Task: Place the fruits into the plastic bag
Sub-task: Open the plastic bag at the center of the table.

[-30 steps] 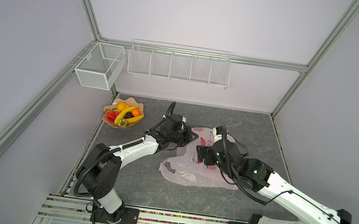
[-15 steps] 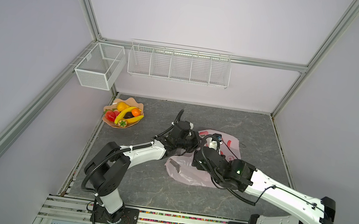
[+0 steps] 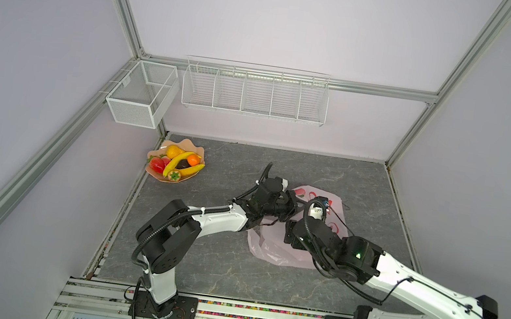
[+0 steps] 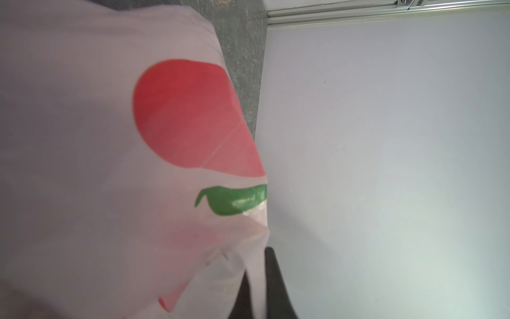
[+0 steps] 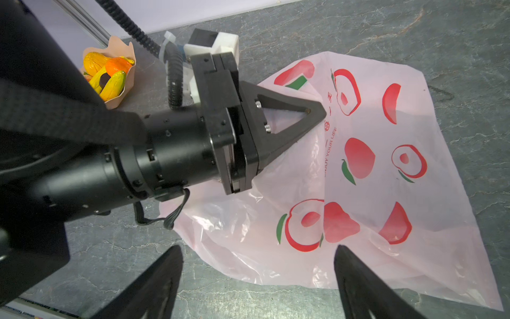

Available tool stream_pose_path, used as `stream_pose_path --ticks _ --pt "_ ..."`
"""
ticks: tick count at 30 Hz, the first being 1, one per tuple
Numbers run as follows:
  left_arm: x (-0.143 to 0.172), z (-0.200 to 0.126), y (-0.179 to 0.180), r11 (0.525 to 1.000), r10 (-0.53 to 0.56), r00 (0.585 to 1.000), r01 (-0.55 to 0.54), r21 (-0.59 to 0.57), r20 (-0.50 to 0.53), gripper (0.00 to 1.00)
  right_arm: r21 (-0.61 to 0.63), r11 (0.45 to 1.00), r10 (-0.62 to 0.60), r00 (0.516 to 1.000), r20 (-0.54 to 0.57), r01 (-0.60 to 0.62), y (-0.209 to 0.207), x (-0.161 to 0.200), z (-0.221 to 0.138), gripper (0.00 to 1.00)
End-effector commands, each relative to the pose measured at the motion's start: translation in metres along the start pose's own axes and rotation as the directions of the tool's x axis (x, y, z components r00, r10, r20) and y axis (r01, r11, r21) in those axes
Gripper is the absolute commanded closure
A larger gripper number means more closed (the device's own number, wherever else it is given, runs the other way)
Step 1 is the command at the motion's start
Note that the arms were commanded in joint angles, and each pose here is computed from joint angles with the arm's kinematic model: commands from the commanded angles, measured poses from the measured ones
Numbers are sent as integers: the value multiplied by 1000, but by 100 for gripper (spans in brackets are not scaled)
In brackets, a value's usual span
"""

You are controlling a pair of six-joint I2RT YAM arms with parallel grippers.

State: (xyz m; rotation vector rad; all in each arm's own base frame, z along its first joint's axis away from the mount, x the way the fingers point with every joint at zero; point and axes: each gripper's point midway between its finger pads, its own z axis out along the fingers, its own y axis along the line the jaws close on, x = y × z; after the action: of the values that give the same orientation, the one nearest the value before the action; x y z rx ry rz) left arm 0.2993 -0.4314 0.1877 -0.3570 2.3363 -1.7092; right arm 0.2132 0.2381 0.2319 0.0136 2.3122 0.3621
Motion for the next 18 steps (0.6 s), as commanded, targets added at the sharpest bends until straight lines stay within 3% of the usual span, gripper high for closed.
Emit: stream_pose_path --ticks 1,6,18 --pt "-6 -15 8 1000 -18 999 18 -15 30 100 17 1000 2 999 -50 -2 3 12 11 12" --pt "-16 -37 33 993 16 998 -9 -120 60 100 0 1000 -9 998 -66 9 17 15 25 11" --pt "-12 -53 44 984 38 997 -27 -174 59 100 34 994 -105 990 -91 109 33 26 64 11"
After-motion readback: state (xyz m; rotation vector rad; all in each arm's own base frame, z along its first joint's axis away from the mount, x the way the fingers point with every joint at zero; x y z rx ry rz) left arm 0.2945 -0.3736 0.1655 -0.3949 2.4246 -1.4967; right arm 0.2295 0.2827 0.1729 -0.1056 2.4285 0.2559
